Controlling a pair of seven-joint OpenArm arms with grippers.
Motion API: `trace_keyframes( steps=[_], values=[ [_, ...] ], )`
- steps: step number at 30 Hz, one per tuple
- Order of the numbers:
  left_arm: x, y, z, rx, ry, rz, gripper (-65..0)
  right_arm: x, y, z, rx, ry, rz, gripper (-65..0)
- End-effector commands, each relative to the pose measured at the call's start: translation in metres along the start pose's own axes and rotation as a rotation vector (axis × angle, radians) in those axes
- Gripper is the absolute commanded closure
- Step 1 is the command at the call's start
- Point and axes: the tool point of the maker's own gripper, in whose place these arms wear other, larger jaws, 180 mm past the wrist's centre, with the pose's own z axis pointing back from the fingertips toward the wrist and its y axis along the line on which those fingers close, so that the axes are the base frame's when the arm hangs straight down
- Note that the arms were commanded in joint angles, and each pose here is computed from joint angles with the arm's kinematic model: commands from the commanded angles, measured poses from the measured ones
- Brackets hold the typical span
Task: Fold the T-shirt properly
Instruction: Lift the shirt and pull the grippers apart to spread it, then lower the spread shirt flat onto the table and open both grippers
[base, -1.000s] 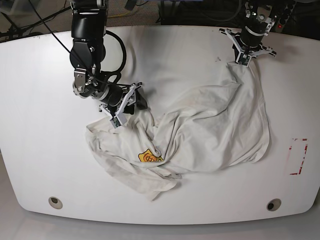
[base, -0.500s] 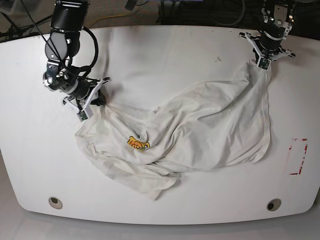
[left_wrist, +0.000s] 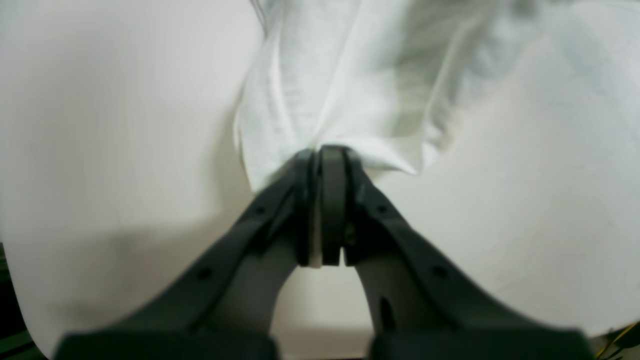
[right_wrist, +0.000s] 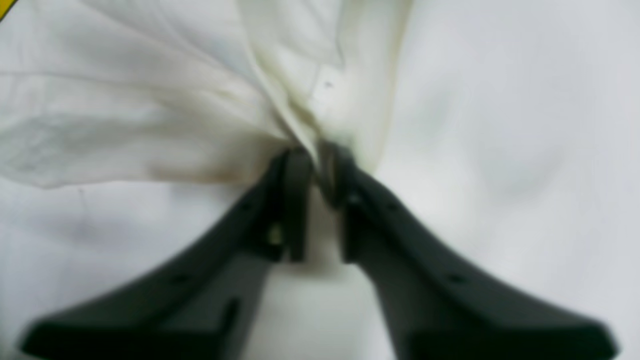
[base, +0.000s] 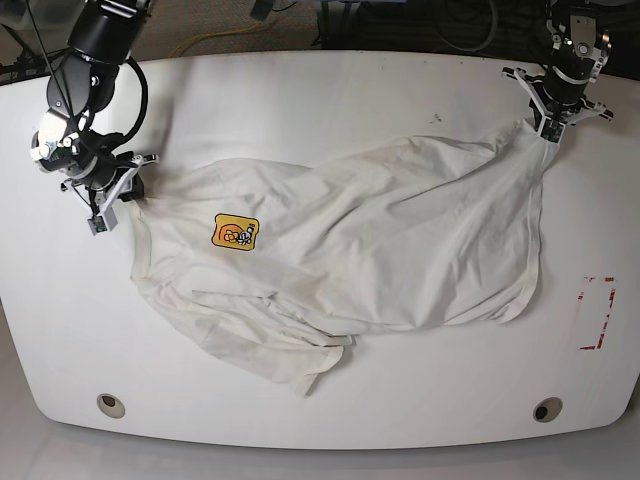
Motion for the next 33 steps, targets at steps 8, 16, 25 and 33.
trace_keyframes(
  steps=[8,16,25,33],
  values=[
    [0.007,0.003,0.002,0.008,-0.025,-0.014,-0.4,-0.004,-0.027,0.045,0.103,-0.162,-0.322,-52.2],
    [0.016,0.007,-0.002,0.018,-0.047,-0.010,-0.4,-0.036,-0.005,0.028,0.167,-0.111,-0.420,-49.9],
    [0.015,0.000,-0.005,-0.001,-0.043,-0.011,-0.4,-0.012,0.025,-0.003,0.265,-0.183,-0.453,-49.6],
    [0.015,0.000,-0.005,-0.001,-0.043,-0.009,-0.4,0.013,0.045,-0.018,0.331,-0.218,-0.457,-47.7]
  ],
)
